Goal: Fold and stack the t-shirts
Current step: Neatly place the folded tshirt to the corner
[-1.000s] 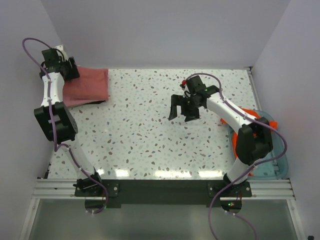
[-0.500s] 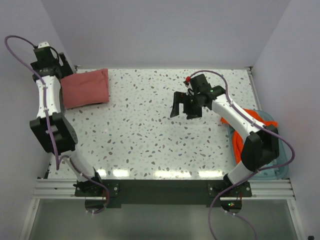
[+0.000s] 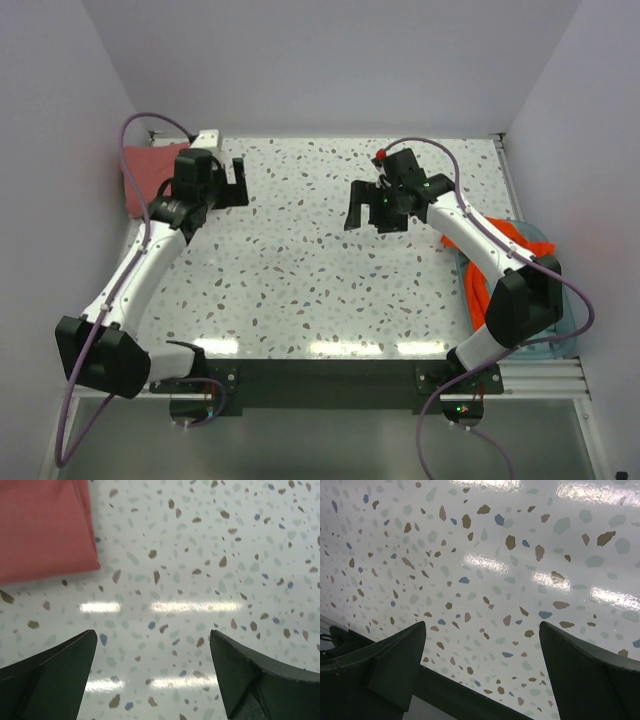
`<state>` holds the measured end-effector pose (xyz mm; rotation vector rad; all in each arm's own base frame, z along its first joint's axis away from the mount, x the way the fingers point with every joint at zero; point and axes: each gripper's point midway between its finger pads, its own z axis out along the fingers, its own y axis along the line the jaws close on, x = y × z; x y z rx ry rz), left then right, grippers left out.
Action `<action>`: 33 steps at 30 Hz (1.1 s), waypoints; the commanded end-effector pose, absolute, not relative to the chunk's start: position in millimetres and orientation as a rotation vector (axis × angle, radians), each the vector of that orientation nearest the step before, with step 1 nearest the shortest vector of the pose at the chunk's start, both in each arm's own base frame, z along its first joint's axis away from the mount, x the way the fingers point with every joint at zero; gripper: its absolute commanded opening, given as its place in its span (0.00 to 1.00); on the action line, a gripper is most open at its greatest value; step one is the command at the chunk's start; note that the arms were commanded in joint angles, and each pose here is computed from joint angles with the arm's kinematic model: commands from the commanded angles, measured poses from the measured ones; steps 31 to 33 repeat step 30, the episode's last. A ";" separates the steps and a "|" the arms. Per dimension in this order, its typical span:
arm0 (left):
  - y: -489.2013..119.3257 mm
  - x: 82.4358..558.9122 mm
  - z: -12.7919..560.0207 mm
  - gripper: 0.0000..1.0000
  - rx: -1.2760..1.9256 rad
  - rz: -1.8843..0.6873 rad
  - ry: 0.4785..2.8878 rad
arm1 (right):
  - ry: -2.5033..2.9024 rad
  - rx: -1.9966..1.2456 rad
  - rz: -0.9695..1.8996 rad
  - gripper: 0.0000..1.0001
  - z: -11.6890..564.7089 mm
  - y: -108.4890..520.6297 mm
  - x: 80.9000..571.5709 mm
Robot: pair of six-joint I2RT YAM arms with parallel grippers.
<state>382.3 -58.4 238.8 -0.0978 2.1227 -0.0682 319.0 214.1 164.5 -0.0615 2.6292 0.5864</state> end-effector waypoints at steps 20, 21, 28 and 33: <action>-112.5 318.2 240.7 1.00 -0.151 -0.231 2.052 | 2.477 -0.028 0.598 0.99 186.0 210.4 329.4; -112.0 318.7 240.9 1.00 -0.150 -0.226 2.051 | 2.481 -0.029 0.595 0.99 185.7 209.7 328.2; -109.1 319.3 244.9 1.00 -0.129 -0.202 2.040 | 2.475 -0.022 0.588 0.99 187.0 206.1 324.1; -106.6 318.6 245.7 1.00 -0.140 -0.192 2.037 | 2.477 -0.020 0.583 0.99 186.4 205.0 323.1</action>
